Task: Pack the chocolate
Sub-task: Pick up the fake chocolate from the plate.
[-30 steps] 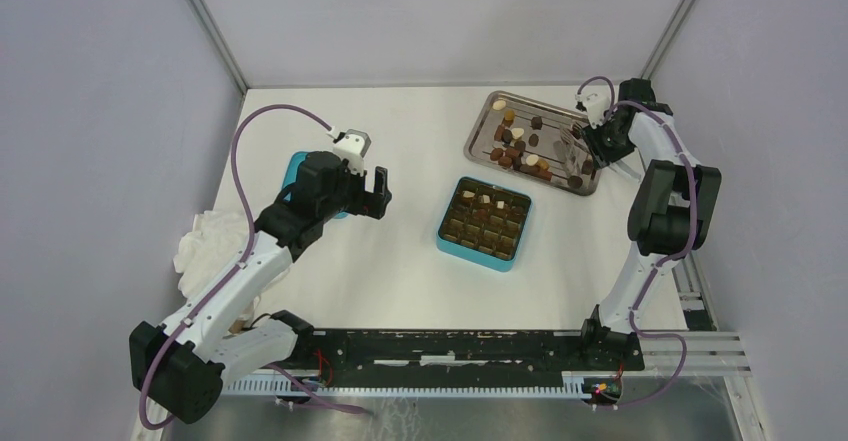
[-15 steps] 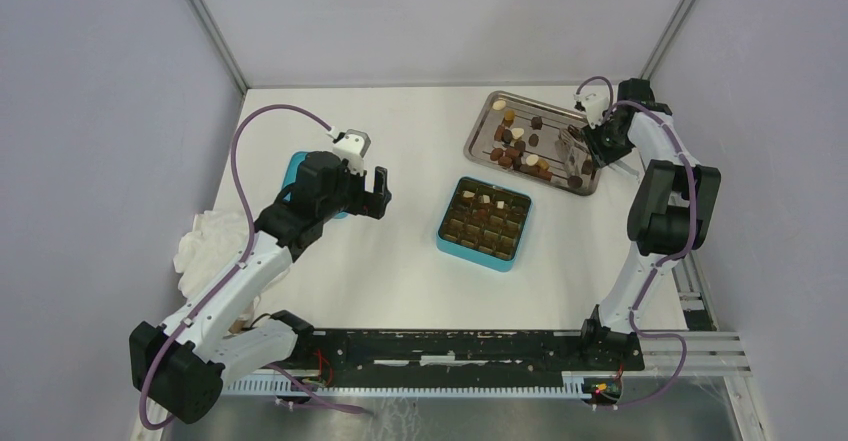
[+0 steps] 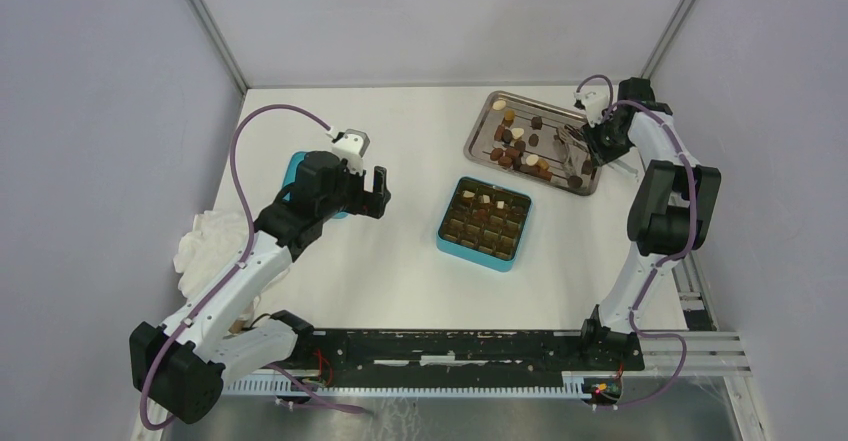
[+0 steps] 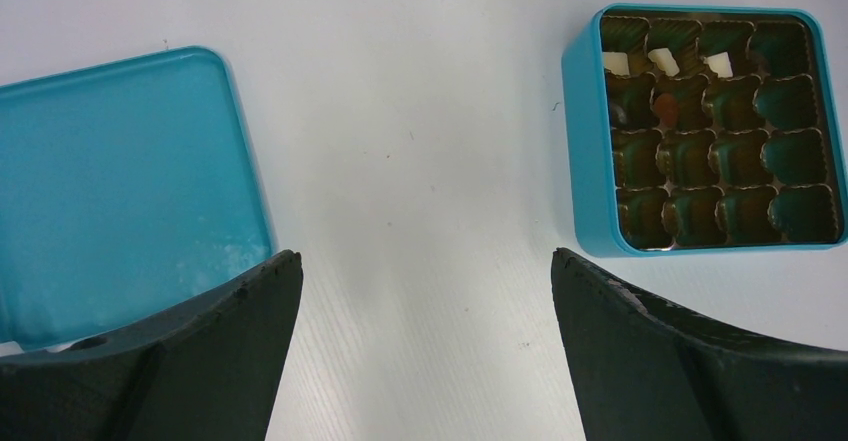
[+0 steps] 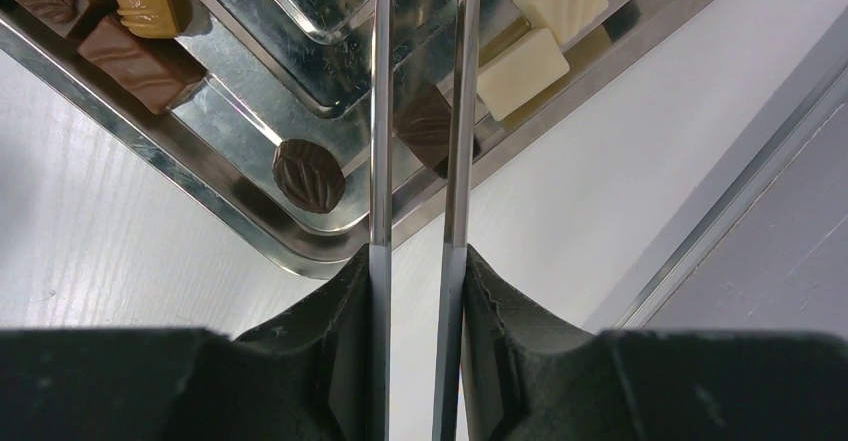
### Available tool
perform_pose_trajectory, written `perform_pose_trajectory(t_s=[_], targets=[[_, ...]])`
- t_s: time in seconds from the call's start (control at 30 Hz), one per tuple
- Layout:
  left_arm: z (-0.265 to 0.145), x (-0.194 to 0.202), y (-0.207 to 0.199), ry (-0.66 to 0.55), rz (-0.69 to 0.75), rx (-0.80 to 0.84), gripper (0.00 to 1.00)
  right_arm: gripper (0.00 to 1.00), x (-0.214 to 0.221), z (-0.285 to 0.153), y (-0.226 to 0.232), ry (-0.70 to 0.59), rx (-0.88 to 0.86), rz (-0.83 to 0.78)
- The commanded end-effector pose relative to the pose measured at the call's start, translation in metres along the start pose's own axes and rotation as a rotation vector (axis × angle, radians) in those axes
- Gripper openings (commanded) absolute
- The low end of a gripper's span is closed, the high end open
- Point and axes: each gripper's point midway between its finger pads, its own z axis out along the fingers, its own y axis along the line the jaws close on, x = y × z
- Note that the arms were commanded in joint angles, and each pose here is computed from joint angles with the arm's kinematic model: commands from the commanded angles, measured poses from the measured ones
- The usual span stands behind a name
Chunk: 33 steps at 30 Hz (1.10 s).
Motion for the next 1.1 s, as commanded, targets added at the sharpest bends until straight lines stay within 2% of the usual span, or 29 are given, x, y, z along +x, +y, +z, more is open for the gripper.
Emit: perform_pose_trajectory(t_s=[0.0, 0.37, 0.5, 0.57, 0.63, 0.73, 0.87, 1.07], targets=[[0.0, -0.005, -0.005, -0.022, 0.064, 0.048, 0.98, 0.0, -0.023, -0.024, -0.002, -0.109, 0.03, -0.009], [-0.002, -0.002, -0.054, -0.017, 0.045, 0.333, 0.99, 0.0, -0.014, -0.074, 0.062, -0.345, -0.08, -0.084], [0.005, -0.001, -0.071, 0.035, -0.079, 0.404, 0.97, 0.0, -0.008, -0.095, 0.099, -0.457, -0.165, -0.132], [0.011, -0.001, -0.08, 0.082, -0.176, 0.431, 0.91, 0.0, -0.005, -0.103, 0.119, -0.518, -0.214, -0.157], [0.022, 0.004, -0.086, 0.133, -0.272, 0.43, 0.82, 0.0, -0.001, -0.111, 0.139, -0.581, -0.268, -0.176], [0.036, 0.005, -0.092, 0.134, -0.315, 0.383, 0.77, 0.0, 0.004, -0.122, 0.161, -0.64, -0.334, -0.207], [0.061, 0.009, -0.104, 0.126, -0.243, 0.261, 0.71, 0.0, 0.015, -0.125, 0.183, -0.67, -0.411, -0.231], [0.106, 0.019, -0.12, 0.184, -0.159, 0.18, 0.62, 0.0, 0.03, -0.123, 0.198, -0.662, -0.461, -0.245]])
